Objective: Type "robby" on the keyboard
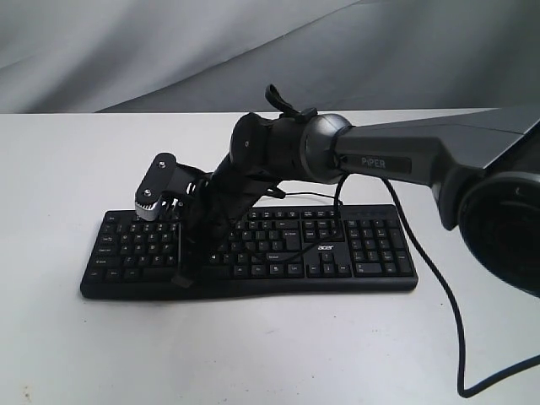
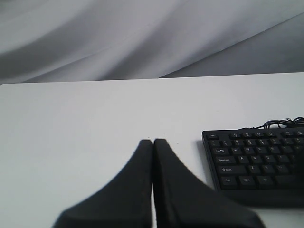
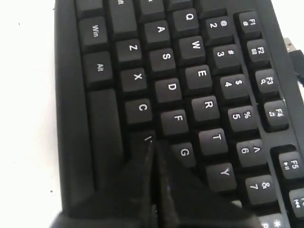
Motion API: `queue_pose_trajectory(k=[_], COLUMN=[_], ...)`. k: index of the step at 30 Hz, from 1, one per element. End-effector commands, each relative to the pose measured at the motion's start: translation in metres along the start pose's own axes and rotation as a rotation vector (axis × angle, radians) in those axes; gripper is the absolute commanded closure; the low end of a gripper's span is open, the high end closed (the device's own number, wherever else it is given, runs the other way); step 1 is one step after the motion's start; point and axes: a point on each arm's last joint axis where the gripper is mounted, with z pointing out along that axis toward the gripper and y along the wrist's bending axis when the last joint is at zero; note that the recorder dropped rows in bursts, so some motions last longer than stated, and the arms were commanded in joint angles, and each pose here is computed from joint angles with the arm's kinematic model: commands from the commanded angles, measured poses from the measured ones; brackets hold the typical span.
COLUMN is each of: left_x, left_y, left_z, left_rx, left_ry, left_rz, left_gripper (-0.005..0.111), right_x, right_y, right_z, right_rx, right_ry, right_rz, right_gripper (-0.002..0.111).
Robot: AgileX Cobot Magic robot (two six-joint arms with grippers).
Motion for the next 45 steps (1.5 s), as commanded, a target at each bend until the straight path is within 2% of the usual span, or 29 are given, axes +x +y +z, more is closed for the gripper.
queue_pose_trajectory(k=[1, 5, 15, 40, 45], left_x=[0.001, 0.001, 0.001, 0.001, 0.001], left_y=[0.0, 0.0, 0.0, 0.0, 0.0], left_z=[0.0, 0.0, 0.0, 0.0, 0.0], left_rx=[0.001, 0.001, 0.001, 0.001, 0.001], left_ry=[-0.003, -0.003, -0.003, -0.003, -0.003], left_rz=[-0.012, -0.012, -0.012, -0.012, -0.012], left_gripper=[0.106, 0.106, 0.106, 0.106, 0.106], right_x=[0.006, 0.008, -0.01, 0.005, 0.0], right_y=[-0.001, -0.001, -0.001, 0.0, -0.001], right_z=[0.007, 0.01, -0.023, 0.003, -0.003], right_rx=[-0.014, -0.019, 0.031, -0.014, -0.006], right_ry=[0.011, 0.018, -0.018, 0.015, 0.003], right_rz=[0.018, 0.021, -0.03, 0.016, 0.008], right_gripper=[0.108, 0.108, 0.108, 0.108, 0.108])
